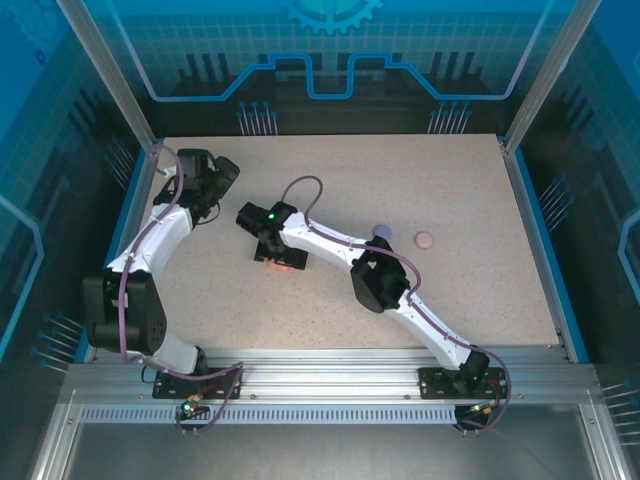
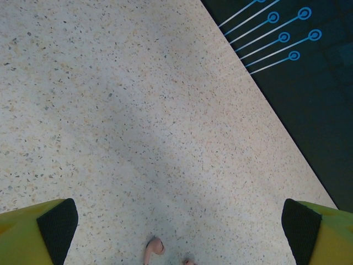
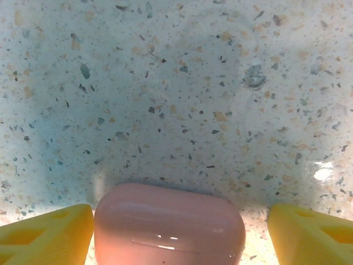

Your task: Insert wireless bluetooth earbuds into charging case

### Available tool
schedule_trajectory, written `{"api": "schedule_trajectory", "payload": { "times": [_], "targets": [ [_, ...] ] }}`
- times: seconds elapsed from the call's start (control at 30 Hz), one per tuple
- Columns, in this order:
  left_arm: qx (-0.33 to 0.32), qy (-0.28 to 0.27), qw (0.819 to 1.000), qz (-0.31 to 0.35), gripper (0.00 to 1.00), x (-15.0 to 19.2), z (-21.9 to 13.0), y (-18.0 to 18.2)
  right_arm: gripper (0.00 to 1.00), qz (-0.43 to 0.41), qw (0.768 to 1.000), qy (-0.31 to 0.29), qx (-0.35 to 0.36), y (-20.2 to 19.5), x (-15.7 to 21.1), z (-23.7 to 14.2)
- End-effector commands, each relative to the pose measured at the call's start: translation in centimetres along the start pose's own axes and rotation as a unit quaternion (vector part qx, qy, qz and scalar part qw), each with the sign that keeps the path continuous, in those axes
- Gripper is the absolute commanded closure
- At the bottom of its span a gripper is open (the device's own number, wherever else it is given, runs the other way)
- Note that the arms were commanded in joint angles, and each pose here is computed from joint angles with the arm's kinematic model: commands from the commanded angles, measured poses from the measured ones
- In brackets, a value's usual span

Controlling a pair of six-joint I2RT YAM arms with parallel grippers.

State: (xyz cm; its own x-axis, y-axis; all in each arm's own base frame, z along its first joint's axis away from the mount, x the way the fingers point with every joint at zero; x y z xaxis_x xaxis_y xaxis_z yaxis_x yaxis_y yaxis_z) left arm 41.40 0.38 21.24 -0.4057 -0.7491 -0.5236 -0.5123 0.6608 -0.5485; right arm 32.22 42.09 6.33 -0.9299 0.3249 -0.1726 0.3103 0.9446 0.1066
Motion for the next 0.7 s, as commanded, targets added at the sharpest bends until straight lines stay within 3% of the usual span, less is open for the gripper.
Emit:
{"api": "schedule_trajectory", "payload": {
  "times": [0.0,0.27,0.67],
  "targets": [
    [0.000,0.016,1.000,-0.015,0.01,0.4,0.4,0.6,0.21,-0.007,1.000,-0.007,0.018,-0.2,0.8,-0.2],
    [0.008,0.029,0.999,-0.015,0.01,0.8,0.6,0.6,0.36,-0.017,1.000,-0.004,0.025,-0.8,0.5,-0.9],
    [0.098,0.113,0.989,-0.010,0.01,3.9,0.4,-1.7,0.38,-0.063,0.995,-0.024,0.076,-6.9,-2.2,-2.5]
  ]
}}
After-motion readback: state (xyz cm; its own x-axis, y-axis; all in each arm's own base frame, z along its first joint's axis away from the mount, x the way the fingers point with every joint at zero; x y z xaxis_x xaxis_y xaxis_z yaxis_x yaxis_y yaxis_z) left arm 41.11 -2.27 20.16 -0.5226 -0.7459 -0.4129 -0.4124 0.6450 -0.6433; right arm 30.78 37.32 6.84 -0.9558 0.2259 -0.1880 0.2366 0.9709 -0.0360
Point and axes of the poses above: each hand's point on the last joint's axis, 136 mm out from that joint toward the fingers, its own z axis out along the fingers, its own y axis along the line the jaws close on, x = y × z, the point moved 4 cm from there along -z, back along the fingers, and after that the axes turned 6 degrees about z, right-handed, at the moved point
